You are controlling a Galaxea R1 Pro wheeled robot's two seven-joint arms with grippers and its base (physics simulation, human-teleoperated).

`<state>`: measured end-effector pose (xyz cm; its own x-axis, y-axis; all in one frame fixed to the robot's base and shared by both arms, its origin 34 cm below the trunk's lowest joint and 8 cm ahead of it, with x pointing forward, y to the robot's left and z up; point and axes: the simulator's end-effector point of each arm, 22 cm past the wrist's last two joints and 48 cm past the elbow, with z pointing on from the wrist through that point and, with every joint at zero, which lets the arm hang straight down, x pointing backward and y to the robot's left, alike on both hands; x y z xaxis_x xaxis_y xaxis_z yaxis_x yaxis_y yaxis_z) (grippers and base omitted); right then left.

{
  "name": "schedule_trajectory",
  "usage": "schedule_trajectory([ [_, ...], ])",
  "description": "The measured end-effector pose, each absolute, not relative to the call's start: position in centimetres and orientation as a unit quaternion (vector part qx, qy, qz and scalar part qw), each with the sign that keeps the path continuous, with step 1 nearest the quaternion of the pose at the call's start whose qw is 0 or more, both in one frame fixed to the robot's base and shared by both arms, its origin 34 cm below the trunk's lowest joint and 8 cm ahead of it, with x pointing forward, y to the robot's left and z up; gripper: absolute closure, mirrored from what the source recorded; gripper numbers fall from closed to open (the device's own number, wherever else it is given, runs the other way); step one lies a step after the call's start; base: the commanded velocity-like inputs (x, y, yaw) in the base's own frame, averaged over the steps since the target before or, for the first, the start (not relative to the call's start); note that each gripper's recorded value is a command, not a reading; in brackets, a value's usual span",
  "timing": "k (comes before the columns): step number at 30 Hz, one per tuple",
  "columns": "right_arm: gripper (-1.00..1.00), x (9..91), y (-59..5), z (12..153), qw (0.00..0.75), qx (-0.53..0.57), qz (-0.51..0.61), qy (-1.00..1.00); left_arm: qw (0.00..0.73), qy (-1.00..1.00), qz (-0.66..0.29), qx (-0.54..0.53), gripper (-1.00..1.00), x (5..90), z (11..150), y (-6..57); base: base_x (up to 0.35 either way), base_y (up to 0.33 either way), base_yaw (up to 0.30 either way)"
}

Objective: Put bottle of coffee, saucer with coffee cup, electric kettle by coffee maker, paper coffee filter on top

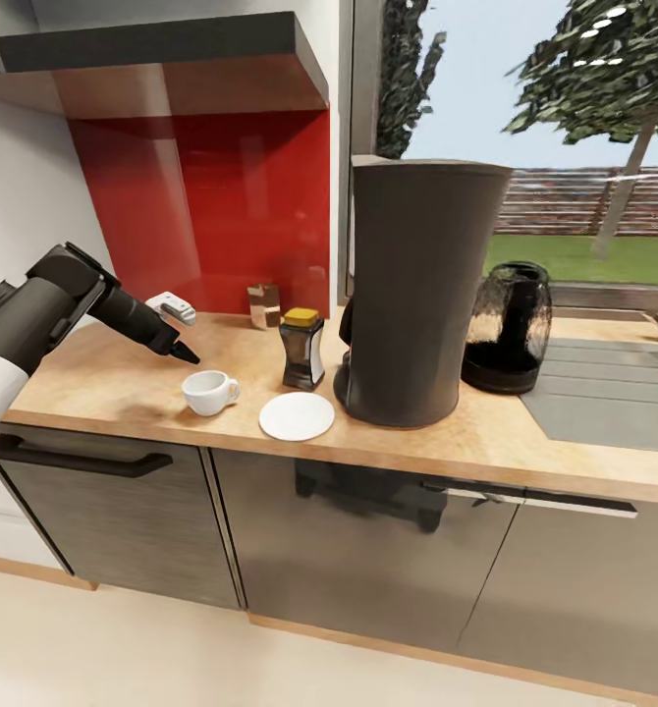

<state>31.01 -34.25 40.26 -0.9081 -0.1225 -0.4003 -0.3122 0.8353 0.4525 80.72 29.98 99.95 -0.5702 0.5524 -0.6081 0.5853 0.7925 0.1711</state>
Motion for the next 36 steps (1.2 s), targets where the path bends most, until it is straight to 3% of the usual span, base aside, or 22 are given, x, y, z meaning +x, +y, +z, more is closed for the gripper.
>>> schedule_trajectory([
  [36, -1.00, 30.92, -34.25, 40.03, 0.180, -0.115, 0.263, 0.941, 0.331, 0.888, -0.028, 0.318, -1.00, 80.79, 99.39, 30.02, -0.016, -0.014, 0.000],
])
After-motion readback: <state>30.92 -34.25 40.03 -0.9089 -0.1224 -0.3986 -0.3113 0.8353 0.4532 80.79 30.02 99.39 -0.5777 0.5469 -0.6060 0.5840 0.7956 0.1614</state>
